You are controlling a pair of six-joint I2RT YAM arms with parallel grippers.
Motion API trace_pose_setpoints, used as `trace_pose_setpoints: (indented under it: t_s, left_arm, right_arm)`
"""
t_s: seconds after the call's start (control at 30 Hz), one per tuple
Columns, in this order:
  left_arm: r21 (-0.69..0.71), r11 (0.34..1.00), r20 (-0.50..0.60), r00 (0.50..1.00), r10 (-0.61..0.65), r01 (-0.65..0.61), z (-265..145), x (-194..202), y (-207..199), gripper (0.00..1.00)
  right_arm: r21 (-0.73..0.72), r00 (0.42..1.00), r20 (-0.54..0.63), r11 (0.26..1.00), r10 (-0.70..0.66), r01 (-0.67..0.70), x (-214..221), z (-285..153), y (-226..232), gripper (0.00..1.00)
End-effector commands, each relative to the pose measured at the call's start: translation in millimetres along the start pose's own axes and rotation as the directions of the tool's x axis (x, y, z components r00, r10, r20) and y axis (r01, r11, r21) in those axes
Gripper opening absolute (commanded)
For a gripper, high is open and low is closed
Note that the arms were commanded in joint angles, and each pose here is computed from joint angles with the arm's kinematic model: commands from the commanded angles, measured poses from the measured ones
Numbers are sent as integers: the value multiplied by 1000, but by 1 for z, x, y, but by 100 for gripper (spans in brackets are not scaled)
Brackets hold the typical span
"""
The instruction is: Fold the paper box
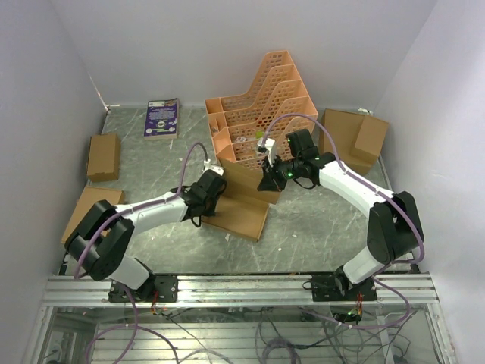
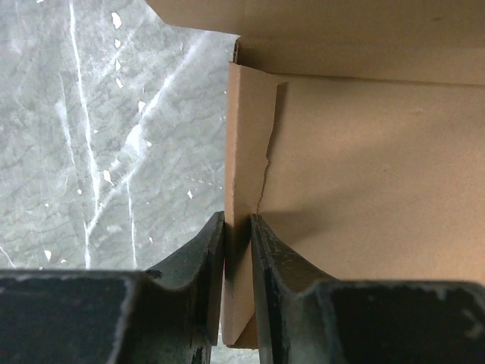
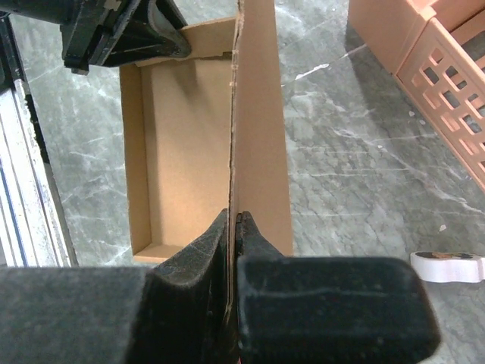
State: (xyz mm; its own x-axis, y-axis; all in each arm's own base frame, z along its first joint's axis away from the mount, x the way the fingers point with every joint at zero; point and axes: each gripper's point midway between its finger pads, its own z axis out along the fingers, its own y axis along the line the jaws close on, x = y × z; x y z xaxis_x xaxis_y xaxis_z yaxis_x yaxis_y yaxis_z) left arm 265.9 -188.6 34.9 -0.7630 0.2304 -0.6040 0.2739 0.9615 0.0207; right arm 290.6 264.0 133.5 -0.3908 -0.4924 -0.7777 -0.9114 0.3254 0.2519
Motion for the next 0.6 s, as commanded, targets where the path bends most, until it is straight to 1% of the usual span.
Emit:
trace_pose_setpoints:
  t_s: [0.0, 0.17, 0.23, 0.3, 0.37, 0.57]
  left_arm:
    - [24, 999, 44, 999, -27, 26, -3, -23, -13, 30]
    - [7, 999, 42, 998, -47, 47, -2, -29, -13, 30]
    - [-6, 998, 53, 996, -65, 65, -2, -32, -11, 35]
    - [-11, 996, 69, 994, -83, 84, -3, -36, -10, 40]
    - [-4, 995, 81, 991, -103, 104, -2, -39, -9, 42]
    - [48, 985, 87, 982, -167, 164, 6, -42, -4, 42]
  right_arm:
    - [-31, 998, 43, 998, -48, 49, -9, -1, 12, 0]
    - [-26, 998, 31, 998, -62, 63, -5, 0, 13, 0]
    - [-15, 998, 24, 998, -66, 67, -3, 0, 11, 0]
    - [-36, 996, 17, 996, -86, 87, -4, 5, 21, 0]
    - [-43, 996, 14, 995, -90, 91, -3, 6, 23, 0]
    - [-49, 995, 14, 993, -103, 104, -4, 8, 27, 0]
